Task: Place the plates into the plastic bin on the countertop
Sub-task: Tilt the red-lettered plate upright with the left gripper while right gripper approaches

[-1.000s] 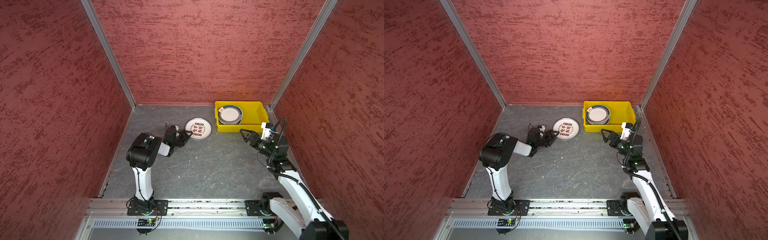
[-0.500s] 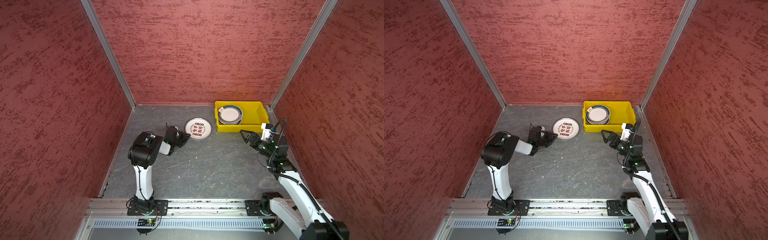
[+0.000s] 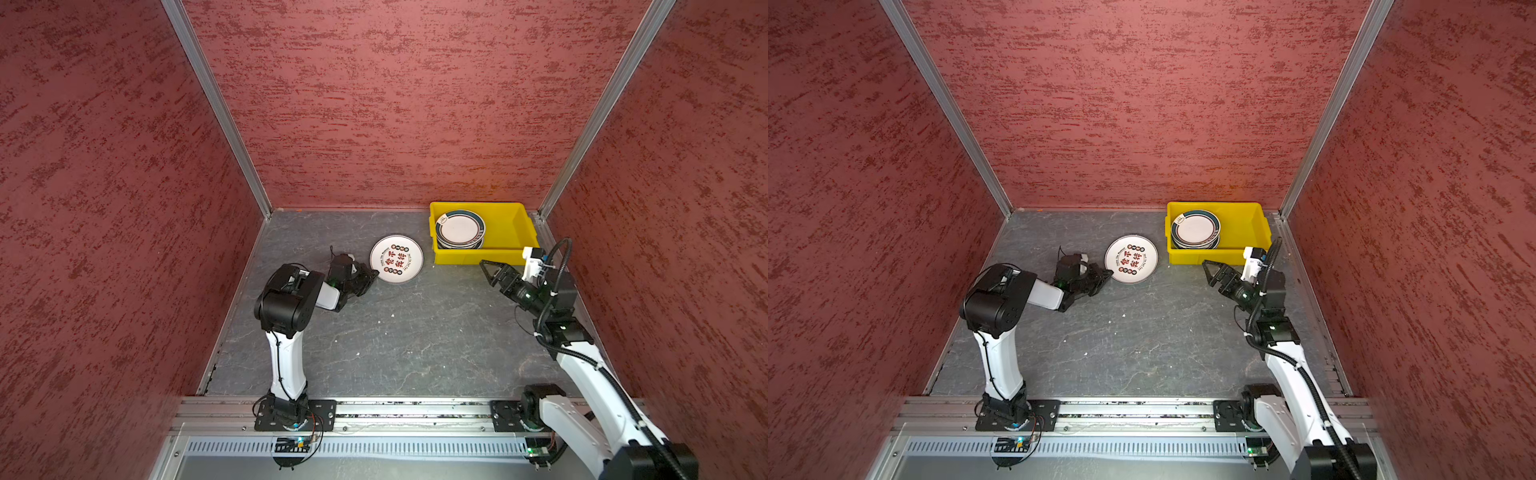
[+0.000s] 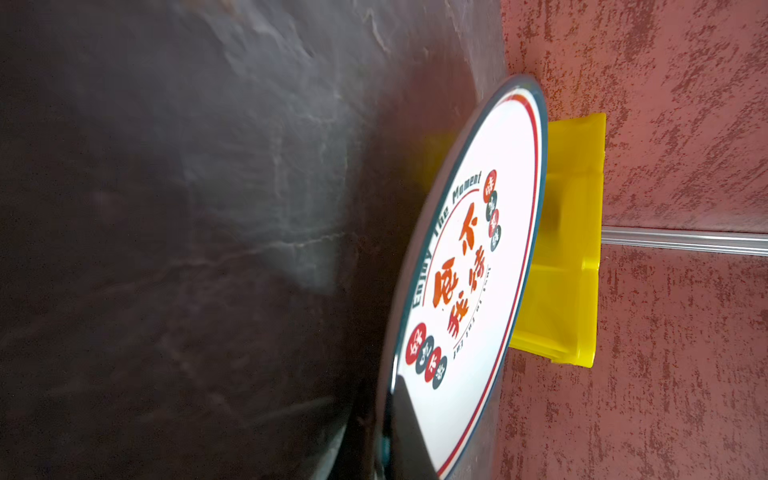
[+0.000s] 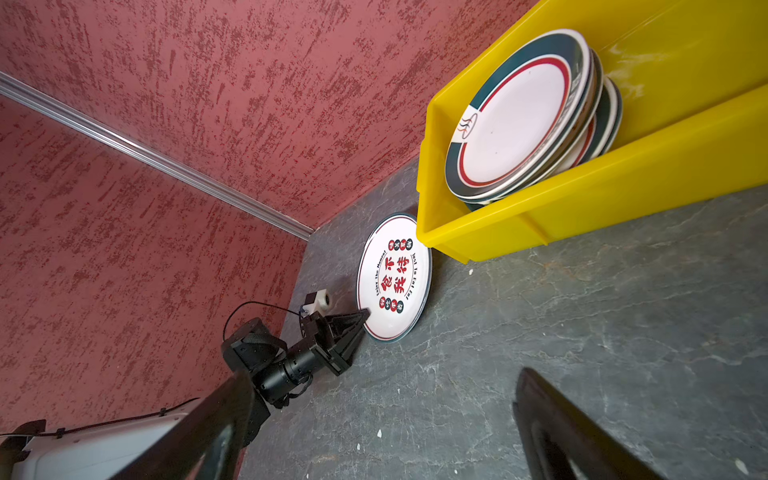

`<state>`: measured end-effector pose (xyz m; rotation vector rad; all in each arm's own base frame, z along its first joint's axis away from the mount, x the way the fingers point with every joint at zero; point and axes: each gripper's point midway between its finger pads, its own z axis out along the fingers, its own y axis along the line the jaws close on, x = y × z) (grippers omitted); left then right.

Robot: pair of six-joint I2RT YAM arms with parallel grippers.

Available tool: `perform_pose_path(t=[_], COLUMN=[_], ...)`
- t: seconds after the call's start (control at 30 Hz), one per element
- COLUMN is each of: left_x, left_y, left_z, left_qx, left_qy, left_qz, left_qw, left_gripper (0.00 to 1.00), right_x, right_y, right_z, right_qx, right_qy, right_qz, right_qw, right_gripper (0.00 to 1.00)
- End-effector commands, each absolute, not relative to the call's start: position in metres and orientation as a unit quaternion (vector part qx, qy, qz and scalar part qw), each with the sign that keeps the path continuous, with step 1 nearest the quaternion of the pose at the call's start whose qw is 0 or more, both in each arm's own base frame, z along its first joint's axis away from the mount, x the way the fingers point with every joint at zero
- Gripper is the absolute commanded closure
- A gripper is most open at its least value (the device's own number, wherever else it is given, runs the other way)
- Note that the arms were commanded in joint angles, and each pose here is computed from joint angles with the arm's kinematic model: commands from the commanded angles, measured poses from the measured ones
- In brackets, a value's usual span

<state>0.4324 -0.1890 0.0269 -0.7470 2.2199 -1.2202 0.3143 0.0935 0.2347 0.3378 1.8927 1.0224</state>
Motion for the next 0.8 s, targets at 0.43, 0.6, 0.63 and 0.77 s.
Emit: perform_pose_path(t=[0.43, 0.6, 0.63, 0.77], left_x=[0.365, 0.351, 0.348, 0.336], left_y=[-0.163, -0.154, -0.153, -0.145], left_z=[0.135, 0.170, 0.177, 0.197], left_qx=[-0.172, -0.154, -0.153, -0.158], left_qy=[0.822, 0.811, 0.808, 0.801], left_qz=[-0.428, -0.434, -0.436, -0.435], left_qw=[0.333, 0.361, 0.366, 0.379], left_gripper=[1.00, 1.00, 1.00, 1.00], right_x=[0.321, 0.328, 0.329, 0.334], right_y=[0.106, 0.142, 0.149, 0.174], right_z=[0.207, 0.196, 0.197, 0.210], right_qx=[0.153, 0.127, 0.122, 0.098], right_qy=[0.784, 0.791, 0.787, 0.770], right_qz=[0.424, 0.450, 0.462, 0.503], right_qw=[0.427, 0.394, 0.390, 0.382], right_gripper=[0.01, 0.01, 0.01, 0.01])
